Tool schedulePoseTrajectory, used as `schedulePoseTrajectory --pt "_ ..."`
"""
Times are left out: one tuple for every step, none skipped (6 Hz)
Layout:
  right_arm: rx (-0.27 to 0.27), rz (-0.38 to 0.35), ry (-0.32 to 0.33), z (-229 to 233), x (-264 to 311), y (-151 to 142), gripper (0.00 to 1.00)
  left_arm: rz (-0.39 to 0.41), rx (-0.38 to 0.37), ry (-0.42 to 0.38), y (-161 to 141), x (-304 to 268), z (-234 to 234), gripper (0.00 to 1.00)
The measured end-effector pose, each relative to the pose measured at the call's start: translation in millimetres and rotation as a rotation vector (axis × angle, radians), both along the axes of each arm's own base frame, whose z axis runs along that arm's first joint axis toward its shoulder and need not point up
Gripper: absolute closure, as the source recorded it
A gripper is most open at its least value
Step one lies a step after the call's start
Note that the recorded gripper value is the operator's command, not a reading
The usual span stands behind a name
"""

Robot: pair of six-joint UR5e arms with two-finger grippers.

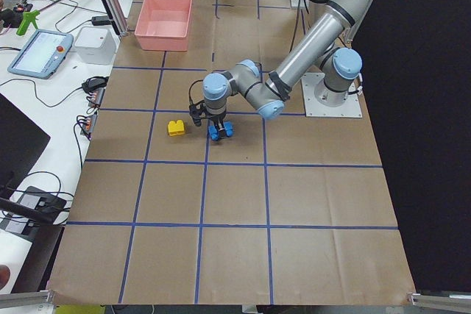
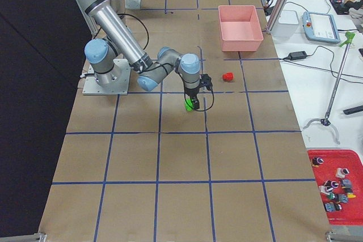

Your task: Put all blocks into box

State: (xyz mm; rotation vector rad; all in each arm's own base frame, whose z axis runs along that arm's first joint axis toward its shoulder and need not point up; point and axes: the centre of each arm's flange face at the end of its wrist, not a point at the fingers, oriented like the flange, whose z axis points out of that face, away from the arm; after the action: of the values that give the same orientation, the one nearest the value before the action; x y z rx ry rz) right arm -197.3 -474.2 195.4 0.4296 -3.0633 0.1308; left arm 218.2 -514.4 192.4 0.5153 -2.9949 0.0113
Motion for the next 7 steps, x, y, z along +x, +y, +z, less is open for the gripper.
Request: schedulePoseTrajectory --pt "0.001 -0.001 -0.002 -8.6 -1.5 -1.7 0.31 -0.007 0.001 -0.001 -0.4 1.9 -5.6 0.02" --pt "0.000 -0.001 -0.002 -12.8 -2.2 -2.7 0.76 -0.014 0.006 0.003 0.7 3.1 -10.9 0.03" --pt "0.001 -0.003 -0.003 -14.0 -2.0 -3.0 0.88 -0.021 0.014 0.009 3.6 2.6 -17.8 0.03" --pt "0.003 -0.006 -0.005 -14.8 -1.7 -3.0 0.91 -0.031 0.014 0.008 7.4 0.6 -24.2 0.15" --pt "0.001 -0.006 0.000 -10.7 -2.8 -4.0 0.94 -0.036 0.002 -0.003 9.4 -0.4 -27.6 0.17" --pt "-0.018 -0.002 0.019 10.4 -6.2 -10.3 0.95 -0.037 -0.009 -0.013 9.6 -0.4 -28.6 0.17" --pt "-0.035 0.006 0.032 45.0 -8.4 -23.8 0.93 -0.037 -0.014 -0.018 9.1 0.1 -28.3 0.20"
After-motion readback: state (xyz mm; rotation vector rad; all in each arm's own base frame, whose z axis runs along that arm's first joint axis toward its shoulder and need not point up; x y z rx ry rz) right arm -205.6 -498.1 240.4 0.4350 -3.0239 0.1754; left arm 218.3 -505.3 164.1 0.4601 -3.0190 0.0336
